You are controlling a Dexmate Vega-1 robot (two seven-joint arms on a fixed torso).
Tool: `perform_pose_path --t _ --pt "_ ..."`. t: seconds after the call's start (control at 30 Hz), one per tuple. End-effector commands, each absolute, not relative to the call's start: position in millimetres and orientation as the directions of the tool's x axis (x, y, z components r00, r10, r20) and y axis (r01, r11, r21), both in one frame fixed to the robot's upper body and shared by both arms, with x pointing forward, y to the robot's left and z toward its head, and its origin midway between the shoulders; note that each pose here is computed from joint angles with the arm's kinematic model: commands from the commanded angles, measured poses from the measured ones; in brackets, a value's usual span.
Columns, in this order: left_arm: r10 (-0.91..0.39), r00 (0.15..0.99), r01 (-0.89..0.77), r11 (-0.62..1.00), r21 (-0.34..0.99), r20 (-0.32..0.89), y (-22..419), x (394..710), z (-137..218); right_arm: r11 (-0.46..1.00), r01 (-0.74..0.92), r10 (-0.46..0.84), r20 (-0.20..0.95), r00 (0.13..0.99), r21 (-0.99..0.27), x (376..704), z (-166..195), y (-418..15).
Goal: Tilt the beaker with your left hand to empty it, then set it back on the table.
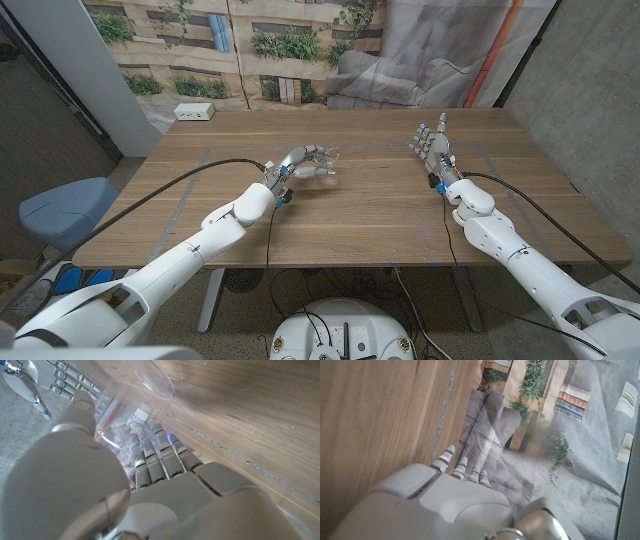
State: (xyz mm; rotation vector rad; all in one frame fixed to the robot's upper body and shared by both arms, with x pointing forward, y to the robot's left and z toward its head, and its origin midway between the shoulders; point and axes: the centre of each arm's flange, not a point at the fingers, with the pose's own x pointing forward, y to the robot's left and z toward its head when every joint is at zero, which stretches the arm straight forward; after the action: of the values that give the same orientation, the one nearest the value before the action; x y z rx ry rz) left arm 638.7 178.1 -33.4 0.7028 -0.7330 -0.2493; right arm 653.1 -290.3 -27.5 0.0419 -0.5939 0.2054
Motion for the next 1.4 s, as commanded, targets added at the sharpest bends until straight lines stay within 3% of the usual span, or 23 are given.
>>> perform_pose_path --t 0.03,1.4 --pt "-0.448 0.735 -0.022 0.734 0.678 0.509 176.4 643.1 -45.6 0.979 -0.205 0.18 0.56 0.809 -0.02 653.1 -27.2 -290.0" --pt "-0.44 0.796 0.009 0.696 0.718 0.416 185.9 655.3 -64.5 0.979 -0.205 0.18 0.56 0.809 -0.02 652.9 -27.1 -290.0"
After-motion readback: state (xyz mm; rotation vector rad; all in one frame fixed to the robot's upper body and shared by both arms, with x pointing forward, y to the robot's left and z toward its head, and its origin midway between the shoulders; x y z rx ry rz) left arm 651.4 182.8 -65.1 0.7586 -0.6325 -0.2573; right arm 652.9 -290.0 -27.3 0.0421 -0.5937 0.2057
